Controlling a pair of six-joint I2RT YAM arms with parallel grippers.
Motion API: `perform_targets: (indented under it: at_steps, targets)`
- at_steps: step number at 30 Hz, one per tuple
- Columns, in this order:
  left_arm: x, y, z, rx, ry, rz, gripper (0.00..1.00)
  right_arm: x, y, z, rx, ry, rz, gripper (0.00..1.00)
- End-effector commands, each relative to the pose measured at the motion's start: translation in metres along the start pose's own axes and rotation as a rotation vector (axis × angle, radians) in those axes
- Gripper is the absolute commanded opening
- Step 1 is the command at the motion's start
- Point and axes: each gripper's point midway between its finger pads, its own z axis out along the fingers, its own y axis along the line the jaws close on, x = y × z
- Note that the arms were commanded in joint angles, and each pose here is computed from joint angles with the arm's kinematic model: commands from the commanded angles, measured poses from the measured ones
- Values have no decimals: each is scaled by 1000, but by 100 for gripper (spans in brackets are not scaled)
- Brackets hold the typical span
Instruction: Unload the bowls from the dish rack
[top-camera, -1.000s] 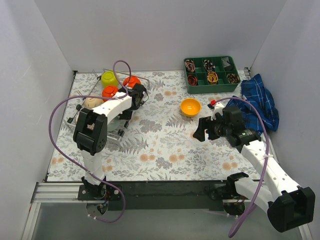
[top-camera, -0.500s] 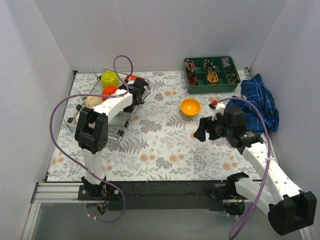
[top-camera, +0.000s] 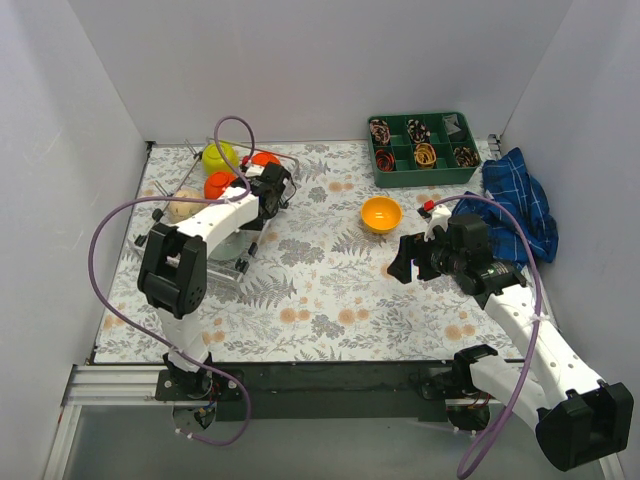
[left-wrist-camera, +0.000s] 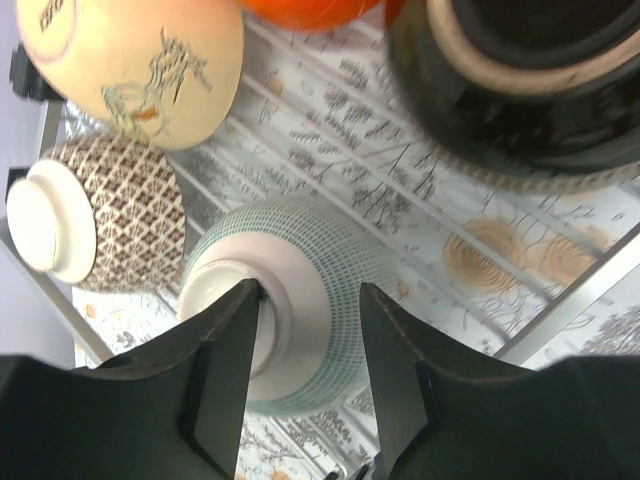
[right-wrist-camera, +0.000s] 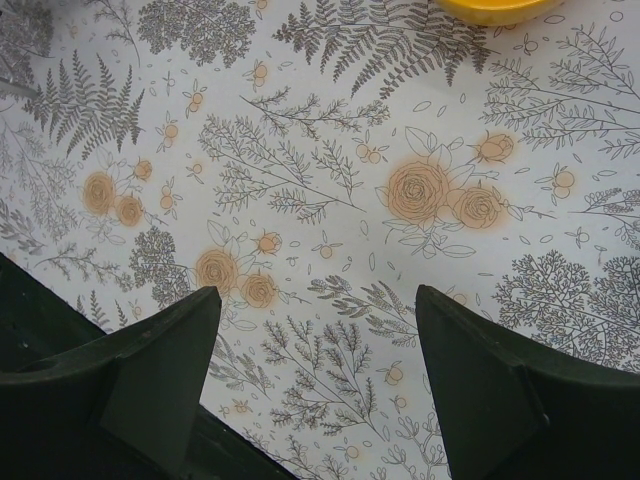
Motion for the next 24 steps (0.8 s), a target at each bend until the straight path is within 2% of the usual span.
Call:
perform_targets:
  at_steps: [1, 5, 16, 20, 24]
  targets:
    - [15, -1, -9, 49, 17, -83, 44, -15, 4, -4, -9, -36, -24, 87]
    - [11, -1, -15, 68, 8, -146, 45, -14, 4, -3, -11, -30, -26, 87]
    - [-14, 23, -47, 144, -53, -341, 71, -12, 4, -4, -8, -32, -25, 87]
    - [-9, 38, -42, 128, -37, -400, 73, -11, 3, -3, -8, -28, -24, 87]
    - [4, 53, -23, 140, 28, -472, 73, -12, 3, -3, -7, -30, -25, 87]
